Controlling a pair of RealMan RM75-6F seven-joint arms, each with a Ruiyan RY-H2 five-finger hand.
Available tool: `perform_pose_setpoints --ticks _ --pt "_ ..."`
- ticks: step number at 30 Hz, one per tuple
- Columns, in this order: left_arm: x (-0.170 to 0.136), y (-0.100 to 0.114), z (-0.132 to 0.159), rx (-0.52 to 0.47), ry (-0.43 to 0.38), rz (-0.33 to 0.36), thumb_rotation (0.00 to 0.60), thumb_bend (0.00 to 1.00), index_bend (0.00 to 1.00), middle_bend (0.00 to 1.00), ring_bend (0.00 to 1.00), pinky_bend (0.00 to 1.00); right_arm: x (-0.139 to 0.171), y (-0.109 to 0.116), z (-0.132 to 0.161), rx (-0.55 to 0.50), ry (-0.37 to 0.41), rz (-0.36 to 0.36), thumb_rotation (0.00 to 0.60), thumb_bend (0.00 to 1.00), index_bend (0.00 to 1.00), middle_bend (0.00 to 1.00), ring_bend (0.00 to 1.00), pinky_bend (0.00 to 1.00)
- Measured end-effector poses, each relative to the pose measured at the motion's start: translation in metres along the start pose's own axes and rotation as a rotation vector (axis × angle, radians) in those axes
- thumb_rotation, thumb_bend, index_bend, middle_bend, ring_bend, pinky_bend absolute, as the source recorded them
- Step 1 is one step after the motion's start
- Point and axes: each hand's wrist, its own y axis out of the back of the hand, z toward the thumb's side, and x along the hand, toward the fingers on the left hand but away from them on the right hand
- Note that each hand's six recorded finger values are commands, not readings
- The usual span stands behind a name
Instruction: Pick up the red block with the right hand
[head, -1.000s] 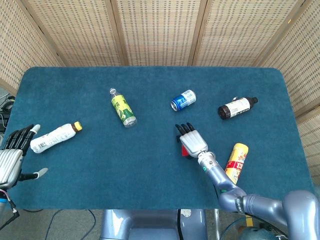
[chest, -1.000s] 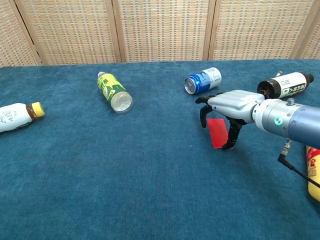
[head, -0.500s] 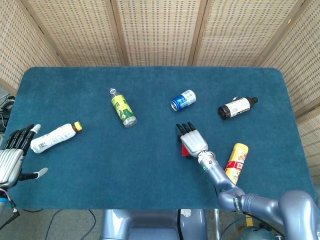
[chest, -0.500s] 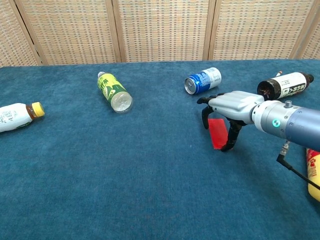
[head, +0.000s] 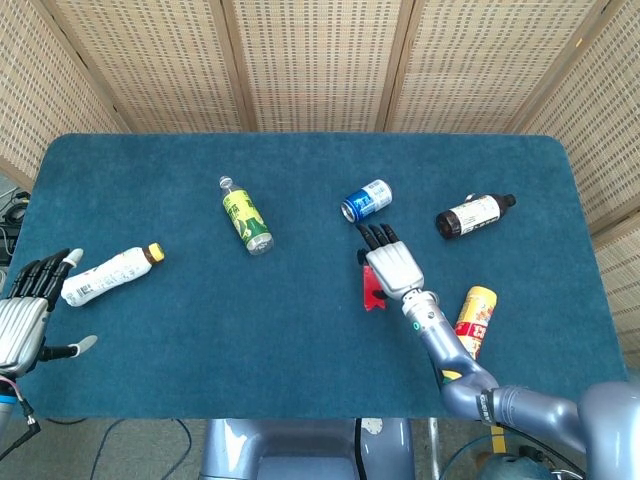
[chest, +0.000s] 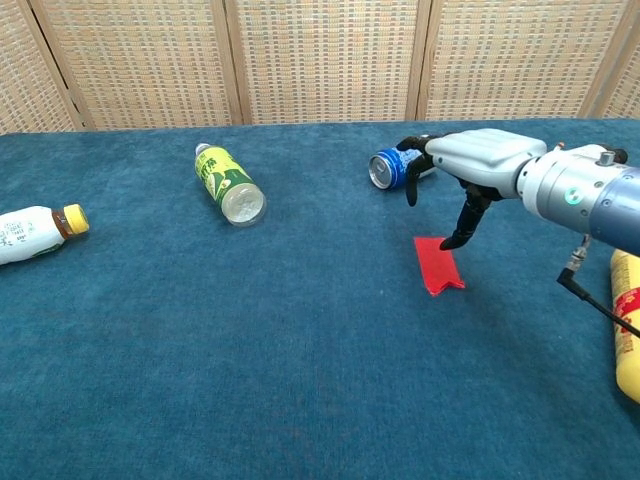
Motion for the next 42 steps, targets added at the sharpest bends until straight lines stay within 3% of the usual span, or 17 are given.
perform_pose_setpoints --ticks 8,17,24,34,42 --pt "0.0 0.0 0.0 0.001 0.002 -0.003 0.6 0.0 0.0 0.0 0.0 0.0 0.016 -0.026 0.008 0.039 0.027 0.085 0.6 0.0 0.47 0.02 0.0 0.0" --pt "0.0 0.0 -0.002 -0.001 0.008 -0.002 0.6 0.0 0.0 0.0 0.0 0.0 0.013 -0.047 0.006 0.047 0.01 0.134 0.6 0.15 0.52 0.03 0.0 0.0" --pt "0.0 0.001 -0.001 -0.002 0.006 -0.001 0.6 0.0 0.0 0.0 0.0 0.0 0.012 -0.048 0.002 0.048 0.0 0.137 0.6 0.23 0.55 0.04 0.0 0.0" --pt "-0.001 0.001 -0.001 -0.003 0.004 0.0 0.6 0.0 0.0 0.0 0.0 0.0 0.01 -0.045 -0.001 0.053 -0.007 0.137 0.6 0.23 0.54 0.05 0.0 0.0" --pt "-0.001 0.001 -0.001 -0.004 0.005 0.002 0.6 0.0 0.0 0.0 0.0 0.0 0.009 -0.05 -0.002 0.077 -0.007 0.147 0.6 0.34 0.54 0.05 0.0 0.0"
